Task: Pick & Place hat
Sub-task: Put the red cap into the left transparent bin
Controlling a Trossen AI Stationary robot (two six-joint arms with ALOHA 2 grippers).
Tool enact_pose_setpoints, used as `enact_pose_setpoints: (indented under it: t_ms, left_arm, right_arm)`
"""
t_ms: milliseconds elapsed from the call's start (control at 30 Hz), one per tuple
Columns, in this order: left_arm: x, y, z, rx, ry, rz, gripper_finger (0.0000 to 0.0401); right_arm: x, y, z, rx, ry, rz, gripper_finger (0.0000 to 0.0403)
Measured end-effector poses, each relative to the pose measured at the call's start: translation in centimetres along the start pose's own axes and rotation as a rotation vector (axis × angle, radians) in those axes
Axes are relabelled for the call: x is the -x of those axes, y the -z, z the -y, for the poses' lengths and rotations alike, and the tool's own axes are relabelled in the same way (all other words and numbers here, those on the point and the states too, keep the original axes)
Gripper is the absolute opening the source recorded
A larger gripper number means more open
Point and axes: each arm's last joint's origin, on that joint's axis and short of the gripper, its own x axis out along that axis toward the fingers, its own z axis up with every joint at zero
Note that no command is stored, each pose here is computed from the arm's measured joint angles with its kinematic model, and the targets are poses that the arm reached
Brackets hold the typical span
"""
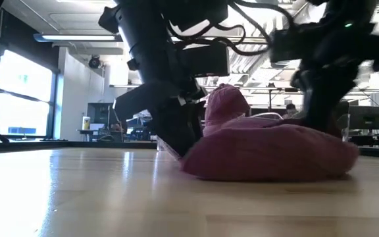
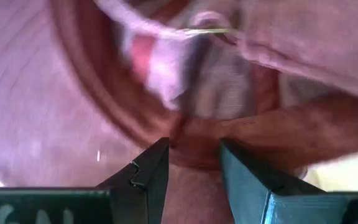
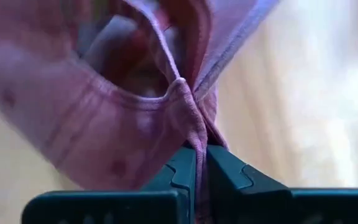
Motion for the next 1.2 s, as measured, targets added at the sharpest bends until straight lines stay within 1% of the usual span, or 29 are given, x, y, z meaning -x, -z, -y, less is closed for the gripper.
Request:
enact_pose_setpoints:
  t_ms: [100,233,367,500,600,667,733,800,933,967,1033,1100,1133,1200]
  left_arm:
    - [0.3,-0.5,0.0,-0.001,0.005,0.010,0.0137]
    - [0.5,-1.0,-0.1,-0.001,-0.011,0.033,0.0137]
    - [1.1,-1.6,0.4,-0.025,-0.086,0.041,0.0137]
    - [2.6,-2.7,1.0,-0.033,-0.172,0.025,0.0137]
    - [4.5,-3.3,1.1,-0.010,-0.257,-0.010,0.0137]
    - [5.8,-3.3,0.8,0.040,-0.308,-0.035,0.0137]
    - [6.8,-2.4,0.4,0.107,-0.355,-0.091,0.0137]
    - [7.1,-1.3,-0.6,0.186,-0.380,-0.158,0.0133]
    - [5.8,1.5,-3.2,0.327,-0.421,-0.265,0.0101]
    - [5.3,1.8,-3.9,0.360,-0.422,-0.250,0.0090]
    - [4.0,2.9,-5.3,0.420,-0.385,-0.255,0.0066]
    - [2.6,4.2,-6.3,0.447,-0.343,-0.263,0.0041]
    - [1.9,4.4,-6.8,0.457,-0.318,-0.233,0.0028]
    - [0.7,4.9,-7.1,0.441,-0.254,-0.181,0.0008]
  right_arm:
    - [0.3,-0.4,0.3,0.017,0.009,0.051,0.0023]
    - [1.3,-0.9,0.2,0.018,-0.018,0.125,0.0021]
    - [1.8,-1.3,-0.1,0.018,-0.028,0.206,0.0020]
    - [1.8,-1.5,0.0,0.017,-0.004,0.228,0.0019]
    - [1.8,-1.5,0.0,0.017,0.000,0.231,0.0020]
    - [1.8,-1.5,0.0,0.017,-0.005,0.229,0.0020]
    - [1.8,-1.5,0.0,0.016,-0.011,0.221,0.0019]
    - [1.8,-1.4,-0.1,0.020,-0.015,0.216,0.0017]
    - [1.8,-1.3,-0.2,0.026,-0.018,0.214,0.0020]
    - [1.8,-1.3,-0.2,0.026,-0.021,0.213,0.0020]
    - [1.8,-1.3,-0.2,0.029,-0.024,0.212,0.0020]
    - [1.8,-1.3,-0.2,0.037,-0.025,0.215,0.0018]
    - [1.8,-1.3,-0.2,0.044,-0.024,0.215,0.0017]
    - [1.8,-1.4,-0.3,0.046,-0.027,0.221,0.0017]
